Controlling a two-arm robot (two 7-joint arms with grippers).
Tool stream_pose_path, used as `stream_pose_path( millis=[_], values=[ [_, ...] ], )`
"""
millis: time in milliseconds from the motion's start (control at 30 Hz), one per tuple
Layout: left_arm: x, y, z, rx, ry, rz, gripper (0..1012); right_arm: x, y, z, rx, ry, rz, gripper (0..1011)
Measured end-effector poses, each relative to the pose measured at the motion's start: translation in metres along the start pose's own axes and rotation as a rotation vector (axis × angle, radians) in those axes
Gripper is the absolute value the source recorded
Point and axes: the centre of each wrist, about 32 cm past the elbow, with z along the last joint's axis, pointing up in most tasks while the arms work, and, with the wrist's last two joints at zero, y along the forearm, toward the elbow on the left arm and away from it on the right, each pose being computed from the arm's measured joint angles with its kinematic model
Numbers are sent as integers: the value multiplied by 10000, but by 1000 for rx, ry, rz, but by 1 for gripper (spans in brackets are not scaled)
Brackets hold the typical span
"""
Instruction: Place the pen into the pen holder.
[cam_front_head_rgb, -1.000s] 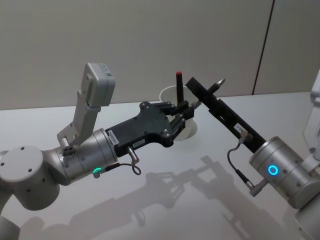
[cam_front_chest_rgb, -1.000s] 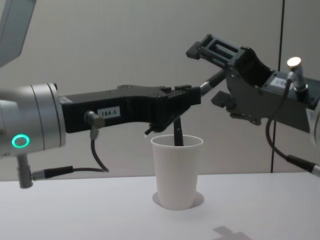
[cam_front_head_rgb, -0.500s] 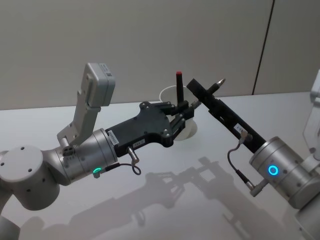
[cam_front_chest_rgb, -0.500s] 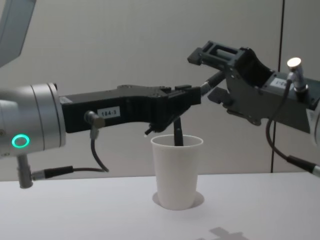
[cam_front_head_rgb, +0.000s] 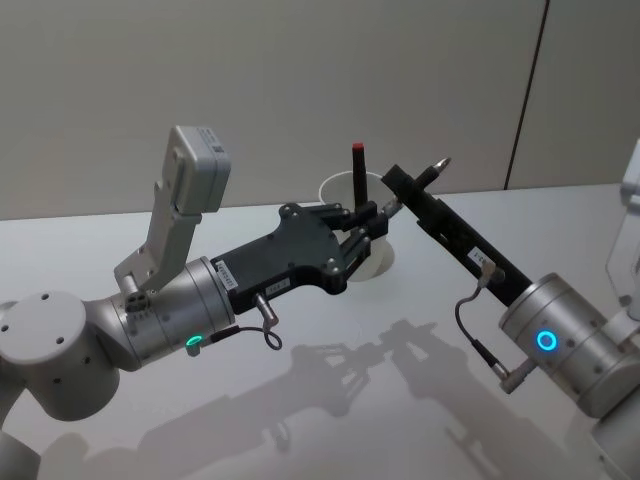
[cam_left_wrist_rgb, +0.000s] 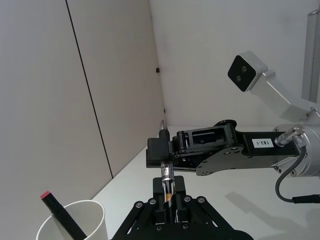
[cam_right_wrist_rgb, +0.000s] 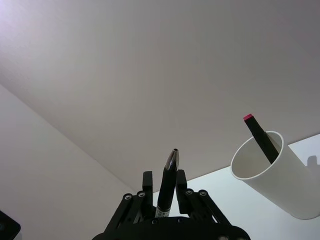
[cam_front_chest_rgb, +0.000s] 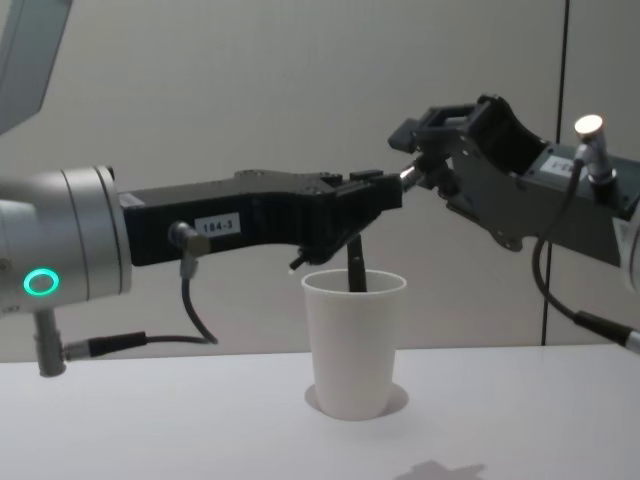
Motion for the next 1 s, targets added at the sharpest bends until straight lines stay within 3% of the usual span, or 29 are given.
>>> stream_pose_path(
  millis=[200, 633, 1000],
  values=[
    [0, 0, 0, 1, 0, 0, 129, -1, 0, 0, 0, 0, 2, 135],
    [0, 0, 0, 0, 0, 0, 140, 5, -2, 1, 0, -1, -2, 132],
    [0, 0, 0, -1, 0, 0, 449, 3, -1, 0, 0, 0, -1, 132]
  ],
)
